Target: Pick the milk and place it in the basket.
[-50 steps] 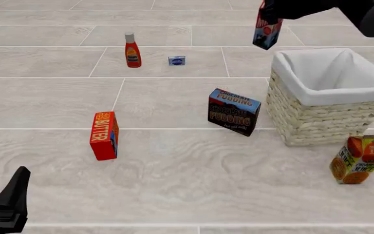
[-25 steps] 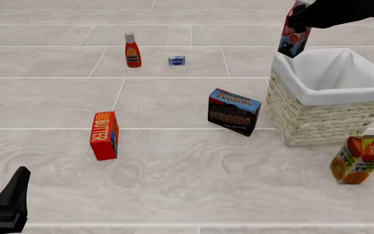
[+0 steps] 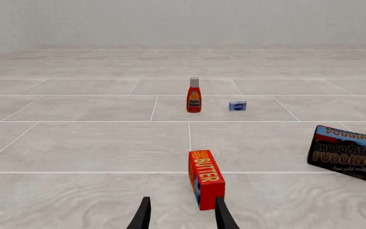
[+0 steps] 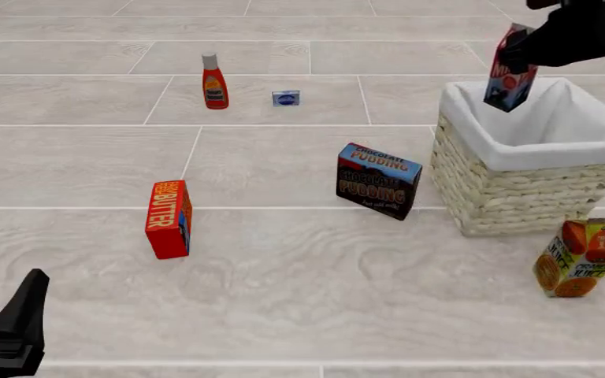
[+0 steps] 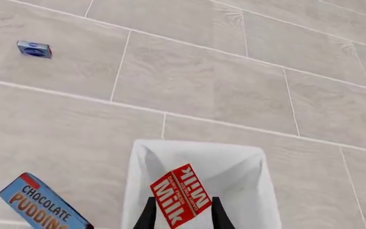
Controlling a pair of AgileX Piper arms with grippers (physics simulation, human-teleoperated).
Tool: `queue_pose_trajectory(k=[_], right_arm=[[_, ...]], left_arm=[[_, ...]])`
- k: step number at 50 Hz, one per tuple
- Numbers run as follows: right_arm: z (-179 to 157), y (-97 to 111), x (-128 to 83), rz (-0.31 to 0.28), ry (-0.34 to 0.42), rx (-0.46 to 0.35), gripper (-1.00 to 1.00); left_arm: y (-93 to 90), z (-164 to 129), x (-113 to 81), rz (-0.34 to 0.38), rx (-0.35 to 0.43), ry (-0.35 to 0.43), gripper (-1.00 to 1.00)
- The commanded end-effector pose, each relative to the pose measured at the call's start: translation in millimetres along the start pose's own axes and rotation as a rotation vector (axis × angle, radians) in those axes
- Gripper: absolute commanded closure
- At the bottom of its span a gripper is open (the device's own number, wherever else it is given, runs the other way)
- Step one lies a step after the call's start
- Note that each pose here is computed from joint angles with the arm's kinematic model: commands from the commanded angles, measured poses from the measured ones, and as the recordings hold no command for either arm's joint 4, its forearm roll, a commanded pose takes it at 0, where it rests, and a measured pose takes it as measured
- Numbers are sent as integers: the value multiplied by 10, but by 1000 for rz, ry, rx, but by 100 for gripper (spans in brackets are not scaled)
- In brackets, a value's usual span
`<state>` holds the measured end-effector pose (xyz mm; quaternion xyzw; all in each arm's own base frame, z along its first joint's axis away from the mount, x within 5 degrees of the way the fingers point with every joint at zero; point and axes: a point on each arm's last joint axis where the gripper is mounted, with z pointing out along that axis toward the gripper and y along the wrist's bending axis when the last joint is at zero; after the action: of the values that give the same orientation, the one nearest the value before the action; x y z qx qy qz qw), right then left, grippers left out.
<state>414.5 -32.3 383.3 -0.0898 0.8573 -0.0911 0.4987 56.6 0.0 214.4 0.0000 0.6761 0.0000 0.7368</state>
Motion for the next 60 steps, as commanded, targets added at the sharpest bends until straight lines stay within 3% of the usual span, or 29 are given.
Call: queue_pose_trajectory(k=[1,38,60], right_arm=[[-10,-179,37,5,-8,44,100],[508,-103,298,16,33,28,100],[649,-176,457,22,89,33,100]], left_arm=[[0,0,0,0,0,0,-100],[0,0,0,0,0,0,-100],[0,0,0,0,0,0,-100]])
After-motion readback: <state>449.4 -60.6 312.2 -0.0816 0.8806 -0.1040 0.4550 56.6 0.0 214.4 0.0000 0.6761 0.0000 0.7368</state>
